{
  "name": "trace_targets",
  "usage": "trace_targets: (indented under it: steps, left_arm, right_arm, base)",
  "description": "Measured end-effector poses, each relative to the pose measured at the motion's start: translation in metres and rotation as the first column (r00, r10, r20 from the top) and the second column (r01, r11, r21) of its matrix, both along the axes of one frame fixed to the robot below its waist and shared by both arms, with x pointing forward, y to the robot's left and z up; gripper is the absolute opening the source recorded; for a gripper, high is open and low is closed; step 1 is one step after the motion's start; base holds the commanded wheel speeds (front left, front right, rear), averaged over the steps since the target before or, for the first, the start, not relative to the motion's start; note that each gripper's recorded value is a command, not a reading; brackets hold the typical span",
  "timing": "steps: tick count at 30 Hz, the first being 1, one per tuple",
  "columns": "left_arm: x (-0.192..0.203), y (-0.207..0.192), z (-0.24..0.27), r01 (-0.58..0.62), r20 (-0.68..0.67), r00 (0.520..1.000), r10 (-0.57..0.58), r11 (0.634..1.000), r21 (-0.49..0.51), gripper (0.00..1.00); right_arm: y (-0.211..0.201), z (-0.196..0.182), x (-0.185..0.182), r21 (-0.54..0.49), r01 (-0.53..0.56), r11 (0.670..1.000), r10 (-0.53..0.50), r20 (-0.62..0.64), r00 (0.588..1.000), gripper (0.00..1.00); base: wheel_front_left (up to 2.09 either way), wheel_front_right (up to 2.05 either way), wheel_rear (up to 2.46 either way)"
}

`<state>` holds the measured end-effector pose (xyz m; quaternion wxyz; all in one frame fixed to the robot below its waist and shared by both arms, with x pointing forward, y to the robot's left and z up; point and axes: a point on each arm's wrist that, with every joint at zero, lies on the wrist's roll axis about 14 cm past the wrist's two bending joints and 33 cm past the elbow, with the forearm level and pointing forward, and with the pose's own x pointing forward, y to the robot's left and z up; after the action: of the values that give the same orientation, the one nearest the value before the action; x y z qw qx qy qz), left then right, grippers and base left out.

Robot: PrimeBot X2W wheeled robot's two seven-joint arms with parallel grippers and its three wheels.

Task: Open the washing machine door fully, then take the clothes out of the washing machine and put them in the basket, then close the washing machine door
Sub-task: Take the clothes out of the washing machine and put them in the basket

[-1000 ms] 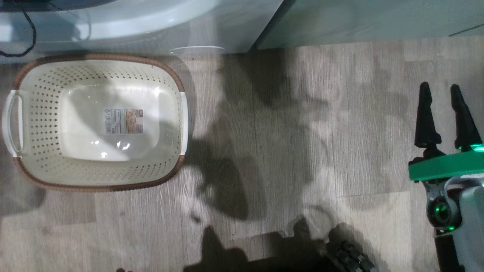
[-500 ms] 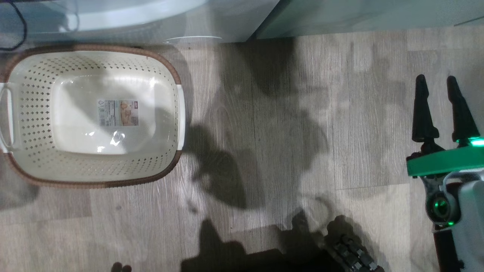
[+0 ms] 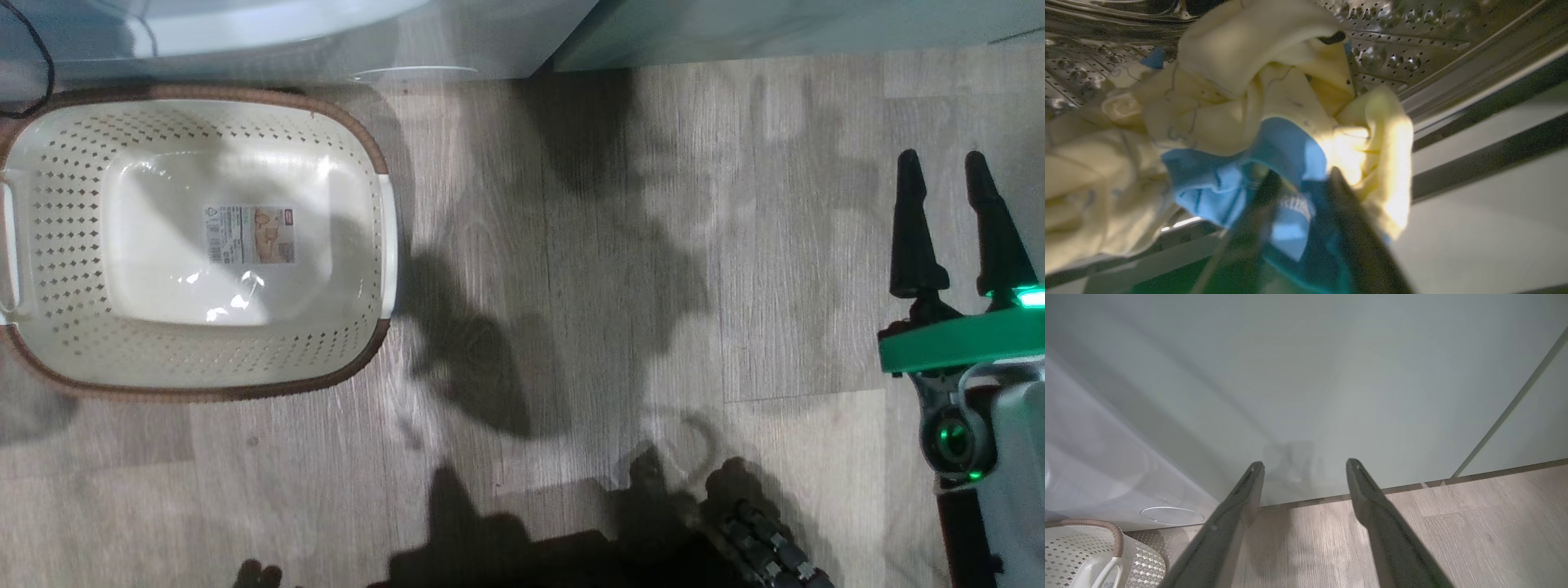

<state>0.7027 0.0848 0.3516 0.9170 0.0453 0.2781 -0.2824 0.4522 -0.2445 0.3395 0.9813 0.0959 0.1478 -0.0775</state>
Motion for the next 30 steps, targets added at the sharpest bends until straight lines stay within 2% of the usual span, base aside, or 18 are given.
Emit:
trace_targets:
  steps: [1, 2, 4, 11, 17, 22, 30]
  left_arm:
    - [0.0, 0.0, 0.0, 0.003, 0.0, 1.0, -0.003, 1.0, 0.004, 0.49]
    - [-0.001, 0.0, -0.001, 0.006, -0.003, 1.0, -0.006, 1.0, 0.008, 0.42]
    - [-0.003, 0.0, -0.003, 0.009, -0.008, 1.0, -0.008, 1.0, 0.012, 0.0]
    - [-0.007, -0.003, 0.003, 0.031, 0.01, 0.999, -0.031, 0.999, 0.01, 0.0]
    - [-0.01, -0.01, 0.033, 0.032, 0.078, 0.997, -0.027, 0.997, -0.066, 0.0]
    - [-0.028, -0.011, 0.049, 0.028, 0.102, 0.995, -0.014, 0.99, -0.137, 0.0]
    - [-0.067, -0.001, 0.08, -0.016, 0.139, 0.989, 0.051, 0.97, -0.242, 0.0]
  right_arm:
    - [0.0, 0.0, 0.0, 0.001, -0.001, 1.0, 0.001, -0.001, 1.0, 1.0]
    - [0.001, -0.001, 0.0, 0.002, -0.002, 1.0, 0.002, -0.001, 1.0, 1.0]
    - [0.002, -0.002, 0.001, 0.004, -0.004, 1.0, 0.004, -0.002, 1.0, 1.0]
    - [0.003, 0.002, 0.002, 0.006, -0.006, 1.0, 0.006, 0.008, 1.0, 1.0]
    - [0.002, 0.014, 0.003, 0.007, -0.002, 1.0, 0.001, 0.036, 0.999, 1.0]
    - [0.003, 0.032, 0.002, 0.012, -0.001, 1.0, 0.0, 0.075, 0.997, 1.0]
    - [0.001, 0.048, -0.025, 0.025, 0.024, 0.999, -0.026, 0.085, 0.996, 1.0]
  base:
    - [0.0, 0.0, 0.0]
    - [0.0, 0.0, 0.0]
    - [0.0, 0.0, 0.0]
    - [0.0, 0.0, 0.0]
    - [0.0, 0.0, 0.0]
    - [0.0, 0.0, 0.0]
    - [0.0, 0.0, 0.0]
